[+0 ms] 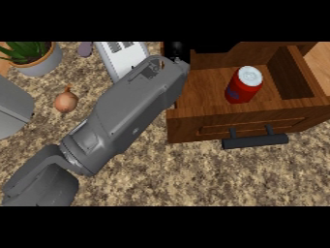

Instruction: Pick up the can, place it into the drawer and close the drawer

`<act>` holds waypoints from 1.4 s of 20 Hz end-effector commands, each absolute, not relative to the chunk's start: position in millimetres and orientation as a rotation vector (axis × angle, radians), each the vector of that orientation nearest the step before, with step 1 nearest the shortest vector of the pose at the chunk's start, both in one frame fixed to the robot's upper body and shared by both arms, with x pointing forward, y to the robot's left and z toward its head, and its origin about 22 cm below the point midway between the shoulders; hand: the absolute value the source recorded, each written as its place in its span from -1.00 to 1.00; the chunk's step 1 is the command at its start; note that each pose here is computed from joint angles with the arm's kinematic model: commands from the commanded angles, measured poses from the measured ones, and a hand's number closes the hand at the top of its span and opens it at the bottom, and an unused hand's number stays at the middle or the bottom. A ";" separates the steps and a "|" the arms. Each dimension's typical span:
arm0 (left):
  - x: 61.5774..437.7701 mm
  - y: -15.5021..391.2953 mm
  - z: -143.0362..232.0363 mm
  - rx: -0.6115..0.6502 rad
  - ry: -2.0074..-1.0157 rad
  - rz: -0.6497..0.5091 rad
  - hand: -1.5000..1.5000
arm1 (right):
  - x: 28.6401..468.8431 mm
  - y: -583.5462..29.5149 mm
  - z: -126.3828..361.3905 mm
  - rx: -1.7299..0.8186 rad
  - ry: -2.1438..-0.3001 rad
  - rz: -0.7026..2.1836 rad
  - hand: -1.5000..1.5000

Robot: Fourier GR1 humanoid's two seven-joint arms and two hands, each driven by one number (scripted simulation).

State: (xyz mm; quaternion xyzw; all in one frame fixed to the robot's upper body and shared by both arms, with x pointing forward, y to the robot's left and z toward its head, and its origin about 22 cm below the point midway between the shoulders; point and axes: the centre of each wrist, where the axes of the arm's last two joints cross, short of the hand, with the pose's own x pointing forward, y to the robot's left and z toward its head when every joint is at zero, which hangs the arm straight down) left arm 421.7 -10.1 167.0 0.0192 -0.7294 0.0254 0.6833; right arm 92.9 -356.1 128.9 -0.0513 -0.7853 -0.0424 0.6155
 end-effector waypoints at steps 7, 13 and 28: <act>417.6 -12.9 163.3 0.025 -1.648 0.112 -1.00 | 94.2 -359.2 144.0 -0.186 -1.899 0.010 -1.00; 413.9 -14.6 161.6 -0.017 -1.708 0.116 -1.00 | 109.7 -352.1 163.9 -0.329 -1.992 0.269 -1.00; 414.8 -24.6 189.4 -0.060 -1.715 0.144 -1.00 | 175.8 -287.3 174.9 -0.616 -1.989 0.616 -1.00</act>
